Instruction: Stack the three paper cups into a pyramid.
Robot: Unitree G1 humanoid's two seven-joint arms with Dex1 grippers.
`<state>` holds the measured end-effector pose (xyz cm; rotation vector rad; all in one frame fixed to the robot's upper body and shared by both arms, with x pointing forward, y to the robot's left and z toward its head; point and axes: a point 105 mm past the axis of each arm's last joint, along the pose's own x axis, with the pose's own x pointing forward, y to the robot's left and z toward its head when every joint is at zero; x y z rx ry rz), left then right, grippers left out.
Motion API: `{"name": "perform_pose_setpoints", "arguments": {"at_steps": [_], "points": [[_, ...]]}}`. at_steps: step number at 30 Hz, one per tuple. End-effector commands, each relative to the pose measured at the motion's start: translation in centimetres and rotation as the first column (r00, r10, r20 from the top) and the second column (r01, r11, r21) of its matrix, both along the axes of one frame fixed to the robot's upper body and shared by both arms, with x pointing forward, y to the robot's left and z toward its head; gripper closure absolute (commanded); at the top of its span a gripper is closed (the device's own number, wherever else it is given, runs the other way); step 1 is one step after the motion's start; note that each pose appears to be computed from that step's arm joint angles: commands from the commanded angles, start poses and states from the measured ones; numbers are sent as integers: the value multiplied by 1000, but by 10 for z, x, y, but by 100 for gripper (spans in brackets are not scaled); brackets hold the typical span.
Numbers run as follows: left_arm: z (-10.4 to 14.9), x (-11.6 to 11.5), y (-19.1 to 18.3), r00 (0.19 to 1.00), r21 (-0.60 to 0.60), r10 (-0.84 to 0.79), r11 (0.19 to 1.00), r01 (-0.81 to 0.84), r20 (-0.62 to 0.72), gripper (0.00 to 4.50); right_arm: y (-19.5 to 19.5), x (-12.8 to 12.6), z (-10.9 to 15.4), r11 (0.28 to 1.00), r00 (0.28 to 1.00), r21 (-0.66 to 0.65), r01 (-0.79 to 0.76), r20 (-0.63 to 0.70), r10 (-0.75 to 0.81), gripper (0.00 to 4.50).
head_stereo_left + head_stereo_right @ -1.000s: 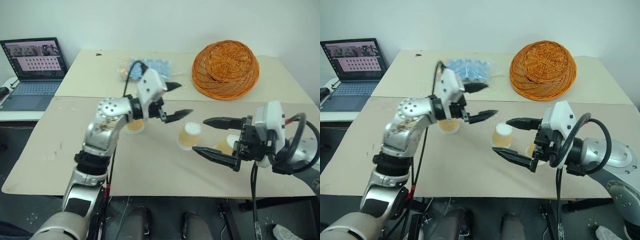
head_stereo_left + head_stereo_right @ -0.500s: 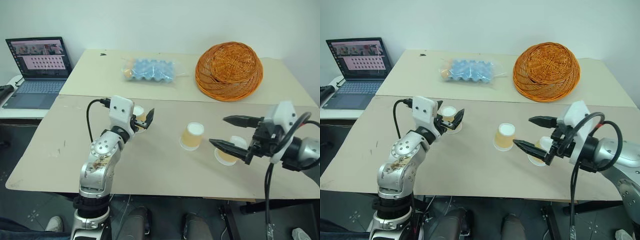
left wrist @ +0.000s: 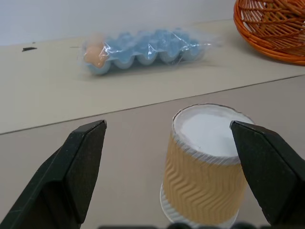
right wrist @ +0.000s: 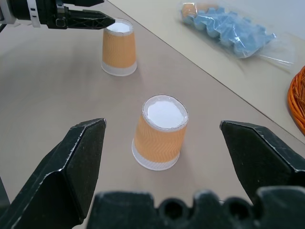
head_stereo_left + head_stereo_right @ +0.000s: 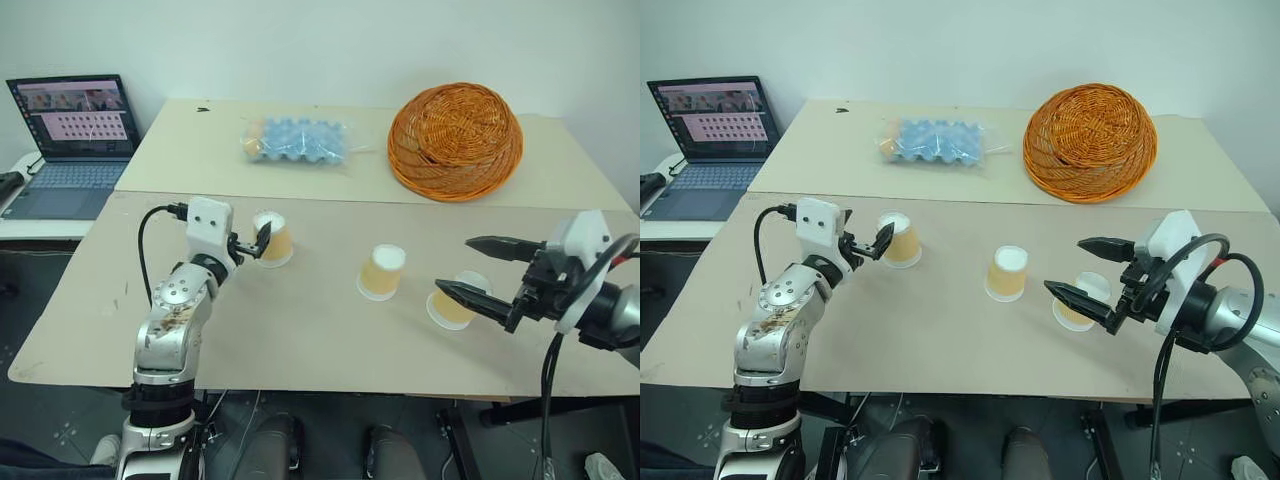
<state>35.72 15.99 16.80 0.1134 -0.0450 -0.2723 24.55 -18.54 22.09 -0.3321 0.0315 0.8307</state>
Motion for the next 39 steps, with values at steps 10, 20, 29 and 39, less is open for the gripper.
{"name": "perform_pose_setpoints", "arguments": {"at_steps": [10,20,29,39], "points": [[-9,-7,-25,991,1,-132,991,132,-5,7,-1,-7,15,1000,997,-10,2,77,-1,0],[0,-3,-25,992,11,-127,992,126,21,7,-6,-8,11,1000,998,-12,27,62,-26,0],[40,-16,-7,963,-44,-42,997,56,266,7,-7,-5,8,1000,999,-13,21,42,-21,0],[16,-15,-9,988,-59,-65,996,74,139,7,-3,-6,13,1000,999,-8,1,49,-1,0]]}}
